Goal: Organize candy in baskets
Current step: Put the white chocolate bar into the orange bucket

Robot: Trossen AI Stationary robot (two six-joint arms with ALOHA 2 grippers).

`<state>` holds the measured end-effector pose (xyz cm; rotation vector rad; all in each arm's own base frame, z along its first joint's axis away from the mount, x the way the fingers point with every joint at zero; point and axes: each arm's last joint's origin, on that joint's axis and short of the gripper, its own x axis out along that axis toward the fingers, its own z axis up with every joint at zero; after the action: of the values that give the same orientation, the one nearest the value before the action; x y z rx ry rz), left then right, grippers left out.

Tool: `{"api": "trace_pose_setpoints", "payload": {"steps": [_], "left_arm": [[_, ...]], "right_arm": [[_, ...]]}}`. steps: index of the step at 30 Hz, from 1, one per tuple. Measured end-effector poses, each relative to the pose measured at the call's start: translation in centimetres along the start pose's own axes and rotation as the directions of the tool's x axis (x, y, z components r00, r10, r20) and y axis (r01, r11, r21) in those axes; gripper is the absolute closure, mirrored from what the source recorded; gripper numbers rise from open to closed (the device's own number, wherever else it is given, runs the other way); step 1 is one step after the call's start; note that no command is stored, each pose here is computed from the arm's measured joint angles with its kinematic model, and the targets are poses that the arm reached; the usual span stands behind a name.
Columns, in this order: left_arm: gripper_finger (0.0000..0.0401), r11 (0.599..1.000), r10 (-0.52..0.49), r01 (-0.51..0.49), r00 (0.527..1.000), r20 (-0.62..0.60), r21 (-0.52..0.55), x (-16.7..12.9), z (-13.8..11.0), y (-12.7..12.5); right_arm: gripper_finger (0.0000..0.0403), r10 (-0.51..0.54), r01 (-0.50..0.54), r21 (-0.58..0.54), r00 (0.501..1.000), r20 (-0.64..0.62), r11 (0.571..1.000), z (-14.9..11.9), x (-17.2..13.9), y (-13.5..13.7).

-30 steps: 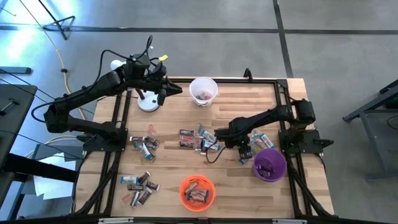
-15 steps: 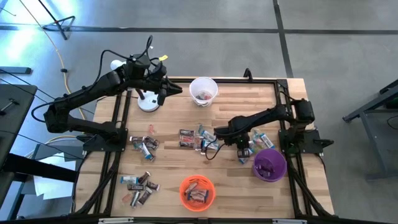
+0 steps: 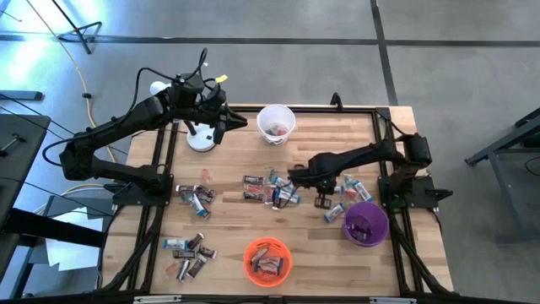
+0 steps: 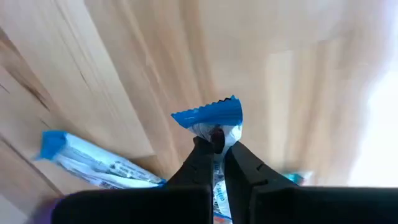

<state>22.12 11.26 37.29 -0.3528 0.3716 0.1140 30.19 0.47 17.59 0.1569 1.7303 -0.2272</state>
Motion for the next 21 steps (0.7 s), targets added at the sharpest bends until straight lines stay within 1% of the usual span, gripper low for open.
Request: {"api": "trace_pose_setpoints", "payload": {"steps": [5, 8, 11, 13, 15, 17, 19, 21], "left_arm": [[0.0346, 1.000, 0.000, 0.000, 1.000, 0.000, -0.002, 0.0, 0.0, 0.0], [0.0346, 1.000, 0.001, -0.001, 1.000, 0.000, -0.003, 0.0, 0.0, 0.0], [0.0346, 1.000, 0.027, -0.027, 1.000, 0.005, -0.003, 0.0, 0.0, 0.1], [0.0346, 0.998, 0.067, -0.066, 0.998, 0.011, -0.003, 0.0, 0.0, 0.2], [0.0346, 0.997, 0.077, -0.077, 0.997, 0.013, -0.004, 0.0, 0.0, 0.2], [0.0346, 0.997, 0.078, -0.078, 0.997, 0.013, -0.005, 0.0, 0.0, 0.3], [0.0346, 0.998, 0.069, -0.069, 0.998, 0.012, -0.006, 0.0, 0.0, 0.3], [0.0346, 0.998, 0.064, -0.063, 0.998, 0.011, -0.017, 0.0, 0.0, 0.3]], "right_arm": [[0.0400, 0.032, -0.036, 0.066, 0.997, 0.073, 0.997, 0.7, -4.0, 0.6], [0.0400, 0.063, -0.069, 0.042, 0.989, 0.135, 0.997, 0.8, -7.1, 1.7], [0.0400, 0.089, -0.084, -0.032, 0.974, 0.207, 0.996, 0.7, -10.2, 3.0], [0.0399, 0.132, -0.109, -0.095, 0.950, 0.282, 0.989, 0.6, -12.5, 4.1], [0.0399, 0.185, -0.144, -0.141, 0.917, 0.353, 0.979, 0.3, -14.8, 5.2], [0.0399, 0.237, -0.178, -0.172, 0.868, 0.436, 0.969, 0.0, -16.9, 6.5], [0.0399, 0.269, -0.199, -0.191, 0.828, 0.492, 0.961, -0.6, -18.2, 8.1], [0.0399, 0.301, -0.218, -0.213, 0.788, 0.537, 0.952, -1.2, -18.8, 9.8]]}}
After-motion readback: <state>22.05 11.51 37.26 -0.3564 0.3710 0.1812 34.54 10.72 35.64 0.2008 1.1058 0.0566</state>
